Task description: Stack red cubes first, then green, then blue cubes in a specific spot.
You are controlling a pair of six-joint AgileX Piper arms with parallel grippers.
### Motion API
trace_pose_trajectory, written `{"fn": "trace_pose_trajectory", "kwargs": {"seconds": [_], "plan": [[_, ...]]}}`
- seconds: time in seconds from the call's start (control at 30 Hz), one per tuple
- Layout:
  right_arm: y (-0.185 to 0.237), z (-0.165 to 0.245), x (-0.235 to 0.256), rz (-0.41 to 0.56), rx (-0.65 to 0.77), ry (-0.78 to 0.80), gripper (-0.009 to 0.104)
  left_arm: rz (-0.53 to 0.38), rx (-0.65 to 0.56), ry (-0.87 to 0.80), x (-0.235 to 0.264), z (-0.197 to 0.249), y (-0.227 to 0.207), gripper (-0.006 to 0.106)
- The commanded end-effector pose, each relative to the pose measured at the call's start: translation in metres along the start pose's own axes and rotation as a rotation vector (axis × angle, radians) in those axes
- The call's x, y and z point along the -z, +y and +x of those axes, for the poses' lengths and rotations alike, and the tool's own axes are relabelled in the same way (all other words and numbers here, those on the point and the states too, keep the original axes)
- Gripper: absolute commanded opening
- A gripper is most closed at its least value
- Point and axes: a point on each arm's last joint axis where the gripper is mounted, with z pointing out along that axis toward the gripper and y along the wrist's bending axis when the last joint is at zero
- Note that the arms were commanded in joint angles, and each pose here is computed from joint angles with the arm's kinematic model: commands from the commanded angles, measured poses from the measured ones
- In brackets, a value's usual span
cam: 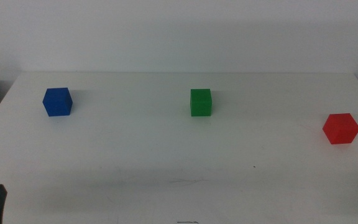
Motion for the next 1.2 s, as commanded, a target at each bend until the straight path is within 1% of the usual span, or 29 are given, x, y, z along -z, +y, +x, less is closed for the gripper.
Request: {"fn": "trace_pose_trajectory", "kwargs": {"seconds": [0.0, 0.13, 0.2, 0.27, 0.37, 0.53, 0.63, 0.8, 0.87, 1.0, 1.17], "plan": [[-0.002, -0.015, 0.003, 0.027, 0.016, -0.121, 0.094, -0.011, 0.015, -0.105, 0.002, -0.010, 0.001, 0.090], [-0.002, -0.013, 0.003, 0.022, 0.012, -0.100, 0.094, -0.011, 0.015, -0.105, 0.002, -0.010, 0.001, 0.090], [-0.002, -0.015, 0.003, 0.018, -0.012, -0.092, 0.094, -0.011, 0.015, -0.105, 0.002, -0.010, 0.001, 0.090], [-0.002, -0.019, 0.002, 0.007, -0.048, -0.059, 0.094, -0.011, 0.015, -0.105, 0.002, -0.010, 0.001, 0.090], [-0.002, -0.038, -0.001, -0.012, -0.084, 0.014, 0.094, -0.011, 0.015, -0.105, 0.002, -0.010, 0.001, 0.090], [-0.003, -0.080, -0.024, -0.043, -0.134, 0.202, 0.094, -0.011, 0.015, -0.105, 0.002, -0.010, 0.001, 0.090], [-0.004, -0.106, -0.049, -0.064, -0.169, 0.372, 0.094, -0.011, 0.015, -0.105, 0.002, -0.010, 0.001, 0.090], [-0.005, -0.148, -0.090, -0.113, -0.158, 0.651, 0.094, -0.011, 0.015, -0.105, 0.002, -0.010, 0.001, 0.090], [-0.005, -0.161, -0.108, -0.127, -0.154, 0.726, 0.094, -0.011, 0.015, -0.105, 0.002, -0.010, 0.001, 0.090], [-0.006, -0.171, -0.141, -0.130, -0.155, 0.760, 0.094, -0.011, 0.015, -0.105, 0.002, -0.010, 0.001, 0.090], [-0.007, -0.159, -0.174, -0.117, -0.164, 0.769, 0.094, -0.011, 0.015, -0.105, 0.002, -0.010, 0.001, 0.090]]}}
